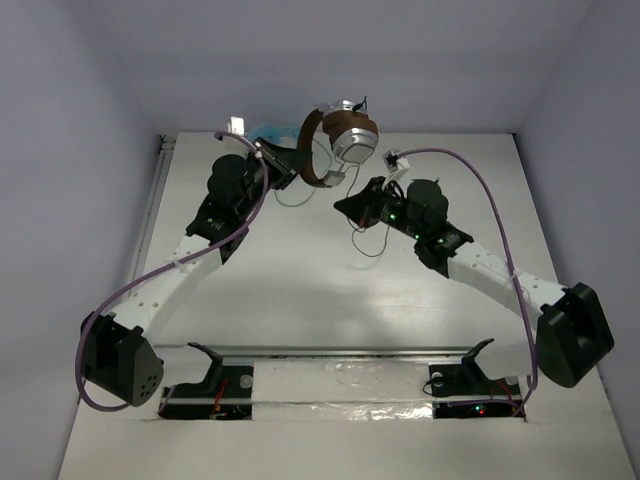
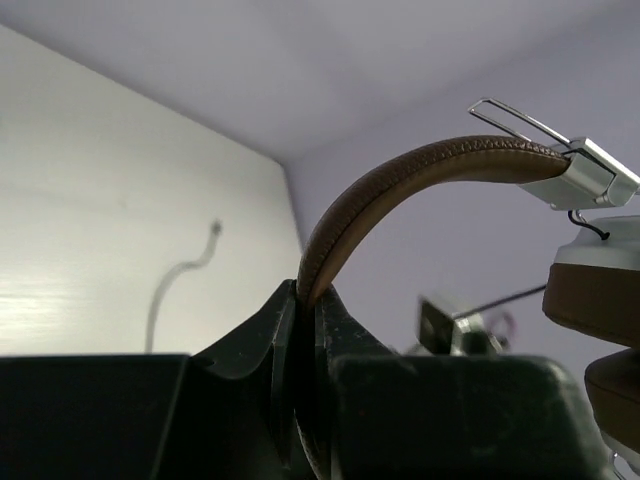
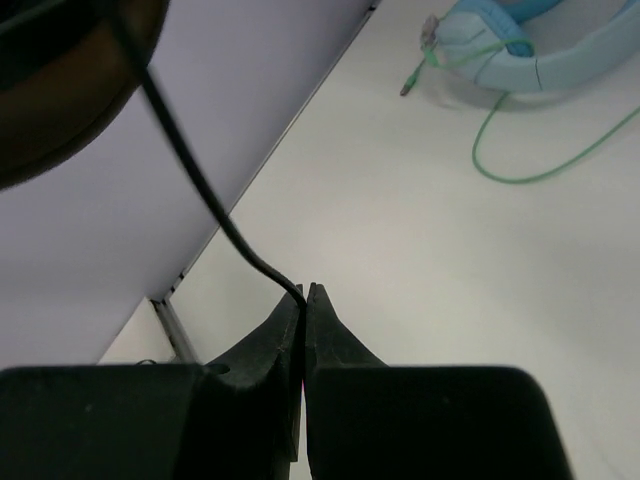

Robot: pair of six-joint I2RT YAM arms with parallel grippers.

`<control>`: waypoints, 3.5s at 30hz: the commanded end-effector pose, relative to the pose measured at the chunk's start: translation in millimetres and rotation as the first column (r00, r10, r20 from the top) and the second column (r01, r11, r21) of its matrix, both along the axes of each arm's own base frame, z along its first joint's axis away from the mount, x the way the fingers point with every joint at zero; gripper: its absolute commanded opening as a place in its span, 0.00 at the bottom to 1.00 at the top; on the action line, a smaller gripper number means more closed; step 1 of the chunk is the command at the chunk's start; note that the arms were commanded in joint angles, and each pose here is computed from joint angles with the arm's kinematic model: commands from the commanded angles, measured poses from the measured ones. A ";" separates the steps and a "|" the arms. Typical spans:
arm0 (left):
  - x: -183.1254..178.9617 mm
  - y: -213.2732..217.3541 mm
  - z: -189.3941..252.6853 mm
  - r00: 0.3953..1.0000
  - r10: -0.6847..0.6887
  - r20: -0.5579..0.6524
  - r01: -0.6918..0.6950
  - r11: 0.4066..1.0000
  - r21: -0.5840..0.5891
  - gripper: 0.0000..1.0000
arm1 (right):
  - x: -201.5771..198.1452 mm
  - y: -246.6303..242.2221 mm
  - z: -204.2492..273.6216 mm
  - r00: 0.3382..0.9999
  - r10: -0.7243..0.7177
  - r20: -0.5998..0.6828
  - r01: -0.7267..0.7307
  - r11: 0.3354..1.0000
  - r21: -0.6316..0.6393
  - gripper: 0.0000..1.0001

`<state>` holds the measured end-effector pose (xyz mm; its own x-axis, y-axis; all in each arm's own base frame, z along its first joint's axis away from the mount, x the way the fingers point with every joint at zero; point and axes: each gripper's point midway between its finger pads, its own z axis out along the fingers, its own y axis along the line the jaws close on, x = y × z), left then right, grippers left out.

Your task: Wrap the headphones

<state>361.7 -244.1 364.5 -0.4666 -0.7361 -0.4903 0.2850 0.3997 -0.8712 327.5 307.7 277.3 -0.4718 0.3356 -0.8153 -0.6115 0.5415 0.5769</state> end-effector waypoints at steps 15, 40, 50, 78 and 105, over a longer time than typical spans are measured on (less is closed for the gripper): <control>7.1 62.9 -4.1 0.778 0.599 0.187 -0.628 0.739 0.245 0.00 | -102.8 17.4 8.6 0.992 0.117 -0.054 -0.121 0.989 -0.082 0.01; -94.6 9.7 -166.8 0.996 -0.027 -0.084 0.089 0.339 0.937 0.00 | -129.0 -29.6 -10.2 0.977 0.103 -0.186 -0.181 0.859 -0.479 0.01; -152.4 -12.0 -176.2 0.888 -0.406 -0.215 0.348 0.291 0.891 0.00 | -104.3 -43.6 -5.1 0.992 -0.011 -0.127 -0.065 0.812 -0.579 0.01; -184.3 -25.9 -110.3 0.716 -0.697 0.028 0.491 0.532 0.690 0.00 | -38.3 -95.7 28.1 0.880 -0.436 0.188 0.470 0.744 -0.475 0.10; -155.8 -17.5 -3.5 0.807 -0.514 0.292 0.326 0.799 0.506 0.00 | -15.2 -80.4 1.3 0.949 -0.294 0.111 0.301 0.952 -0.056 0.23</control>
